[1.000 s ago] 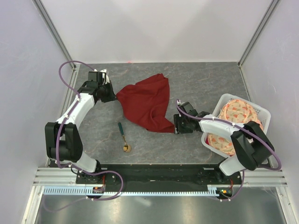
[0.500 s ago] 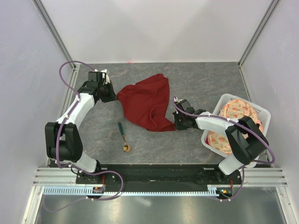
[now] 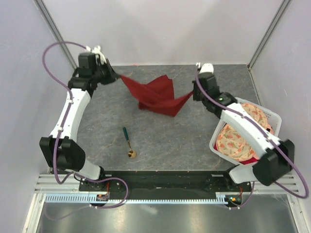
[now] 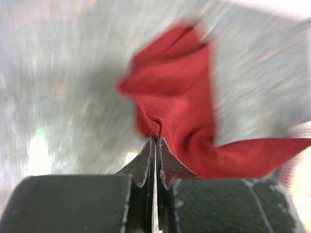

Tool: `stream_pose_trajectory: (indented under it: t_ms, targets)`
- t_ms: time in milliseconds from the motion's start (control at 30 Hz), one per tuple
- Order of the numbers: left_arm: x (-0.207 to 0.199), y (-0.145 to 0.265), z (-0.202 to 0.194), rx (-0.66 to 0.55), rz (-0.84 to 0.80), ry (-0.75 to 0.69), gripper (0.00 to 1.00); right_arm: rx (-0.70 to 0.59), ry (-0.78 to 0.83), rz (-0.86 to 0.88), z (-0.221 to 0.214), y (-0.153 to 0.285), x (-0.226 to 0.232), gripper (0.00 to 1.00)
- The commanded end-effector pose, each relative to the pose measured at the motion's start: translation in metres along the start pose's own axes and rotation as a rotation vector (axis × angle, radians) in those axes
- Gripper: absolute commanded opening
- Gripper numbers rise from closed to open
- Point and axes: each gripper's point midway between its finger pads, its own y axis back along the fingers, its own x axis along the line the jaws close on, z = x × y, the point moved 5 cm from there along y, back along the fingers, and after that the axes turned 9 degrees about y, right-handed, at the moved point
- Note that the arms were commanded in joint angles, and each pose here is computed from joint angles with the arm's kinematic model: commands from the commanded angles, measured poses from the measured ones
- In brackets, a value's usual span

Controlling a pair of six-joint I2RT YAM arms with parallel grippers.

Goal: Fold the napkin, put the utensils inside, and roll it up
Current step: Flatten the napkin out

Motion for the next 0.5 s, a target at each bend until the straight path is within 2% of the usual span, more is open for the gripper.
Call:
stream_pose_trajectory:
  t_ms: [0, 133, 233, 300, 467]
  targets:
    - [-0.074, 0.087, 0.076, -0.277, -0.21, -0.021, 0.02, -0.269, 0.025, -0.17, 0.082, 0.075, -0.045, 0.0]
    - [-0.104, 0.147, 0.102, -0.414, -0.274, -0.056, 0.02, -0.497, -0.005, -0.164, 0.127, 0.149, -0.067, 0.0]
    - [-0.122, 0.196, 0.11, -0.51, -0.314, -0.083, 0.02, -0.627, -0.004, -0.119, 0.141, 0.193, -0.076, 0.0]
    - [-0.13, 0.225, 0.112, -0.562, -0.333, -0.103, 0.02, -0.682, 0.039, -0.098, 0.144, 0.212, -0.08, 0.0]
    - [-0.143, 0.29, 0.103, -0.667, -0.385, -0.128, 0.02, -0.818, 0.027, -0.068, 0.147, 0.266, -0.094, 0.0]
